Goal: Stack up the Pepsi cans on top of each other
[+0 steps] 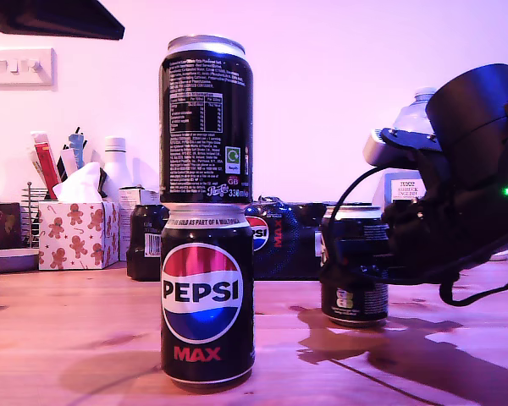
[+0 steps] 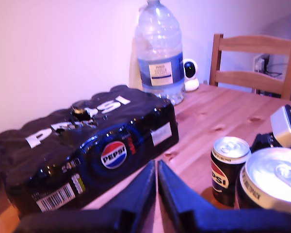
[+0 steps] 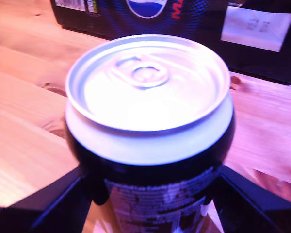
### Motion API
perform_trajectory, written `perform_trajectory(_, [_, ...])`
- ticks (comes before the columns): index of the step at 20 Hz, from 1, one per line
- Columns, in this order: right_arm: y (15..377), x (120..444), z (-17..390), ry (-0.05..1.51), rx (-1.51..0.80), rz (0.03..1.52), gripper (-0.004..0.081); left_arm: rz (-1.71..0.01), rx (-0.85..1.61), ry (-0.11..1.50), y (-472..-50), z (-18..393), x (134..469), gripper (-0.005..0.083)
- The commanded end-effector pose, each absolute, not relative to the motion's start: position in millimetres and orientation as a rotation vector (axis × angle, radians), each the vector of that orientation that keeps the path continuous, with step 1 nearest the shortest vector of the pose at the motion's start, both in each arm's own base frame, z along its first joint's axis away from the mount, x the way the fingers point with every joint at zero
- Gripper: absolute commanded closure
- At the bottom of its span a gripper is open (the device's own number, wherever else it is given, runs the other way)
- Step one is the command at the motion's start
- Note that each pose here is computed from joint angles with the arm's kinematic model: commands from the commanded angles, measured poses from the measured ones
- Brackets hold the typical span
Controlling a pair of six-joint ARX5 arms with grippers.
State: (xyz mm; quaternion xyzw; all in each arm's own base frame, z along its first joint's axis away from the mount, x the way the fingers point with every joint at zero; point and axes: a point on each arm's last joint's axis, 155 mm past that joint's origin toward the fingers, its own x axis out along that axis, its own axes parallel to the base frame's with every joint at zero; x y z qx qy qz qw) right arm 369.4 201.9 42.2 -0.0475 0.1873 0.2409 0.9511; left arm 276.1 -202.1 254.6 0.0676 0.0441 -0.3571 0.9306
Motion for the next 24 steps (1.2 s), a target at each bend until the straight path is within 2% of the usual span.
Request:
perform_trajectory(1, [214, 376, 70, 0.303, -0.073, 0.513, 0.0365, -0.733, 0.137, 0.091, -203, 255, 276, 0.0795])
perform_trajectory(9, [212, 368, 112, 0.259, -0.073, 0.521, 0.0365, -0.798, 0.124, 0.135, -206, 246, 268, 0.0795])
perform_trajectory(13, [209, 362, 136, 0.216, -0.099, 0.526, 0.0365, -0.848, 0.114, 0.175, -207, 240, 254, 0.0795])
perform_trajectory(18, [207, 358, 147, 0.204, -0.11, 0.528, 0.0365, -0.847, 0.083, 0.173, -198, 239, 236, 0.0795])
perform_trajectory(24, [204, 353, 158, 0.198, -0.109, 0.528, 0.0365, -0.85, -0.046, 0.196, -191, 216, 217, 0.0795])
